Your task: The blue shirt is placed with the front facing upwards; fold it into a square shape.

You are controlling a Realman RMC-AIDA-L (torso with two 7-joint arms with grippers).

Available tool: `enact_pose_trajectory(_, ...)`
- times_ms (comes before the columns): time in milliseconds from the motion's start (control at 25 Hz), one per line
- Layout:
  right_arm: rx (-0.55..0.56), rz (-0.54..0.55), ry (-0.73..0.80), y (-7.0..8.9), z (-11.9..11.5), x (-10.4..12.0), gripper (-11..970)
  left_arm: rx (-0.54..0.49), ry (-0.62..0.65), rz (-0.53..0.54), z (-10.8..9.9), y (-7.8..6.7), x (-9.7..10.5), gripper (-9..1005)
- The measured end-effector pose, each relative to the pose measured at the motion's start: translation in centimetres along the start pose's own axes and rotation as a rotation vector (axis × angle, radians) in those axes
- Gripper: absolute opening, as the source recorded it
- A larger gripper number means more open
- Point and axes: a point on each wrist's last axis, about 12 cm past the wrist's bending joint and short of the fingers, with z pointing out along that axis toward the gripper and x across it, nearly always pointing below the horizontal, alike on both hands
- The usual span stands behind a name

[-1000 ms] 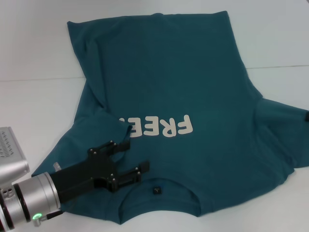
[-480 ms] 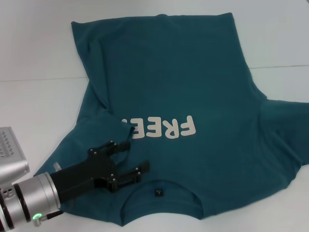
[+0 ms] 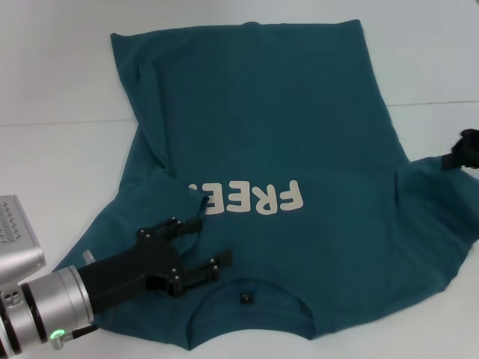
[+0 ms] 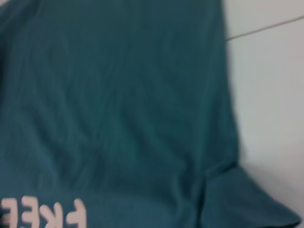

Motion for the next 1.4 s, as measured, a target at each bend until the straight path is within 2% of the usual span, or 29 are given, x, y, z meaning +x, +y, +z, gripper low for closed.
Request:
enact_pose_trajectory(240,0.021,-0.069,0.066,3.1,1.1,-0.8,78,0.015,-0.005,0.006,0.0,-0.1,-0.2,799)
enact_pose_trajectory(800,0.046,-0.156,0.103,7.4,2.0,-2.3,93,0.033,-0.023,0.023,-0.2,0.0,-0.8,799)
enact_pose_trajectory(1400,0.059,-0.165,0.032,8.8,2.3,-3.7,109,0.032,-0.025,0.039,-0.3,0.2,-1.1,800)
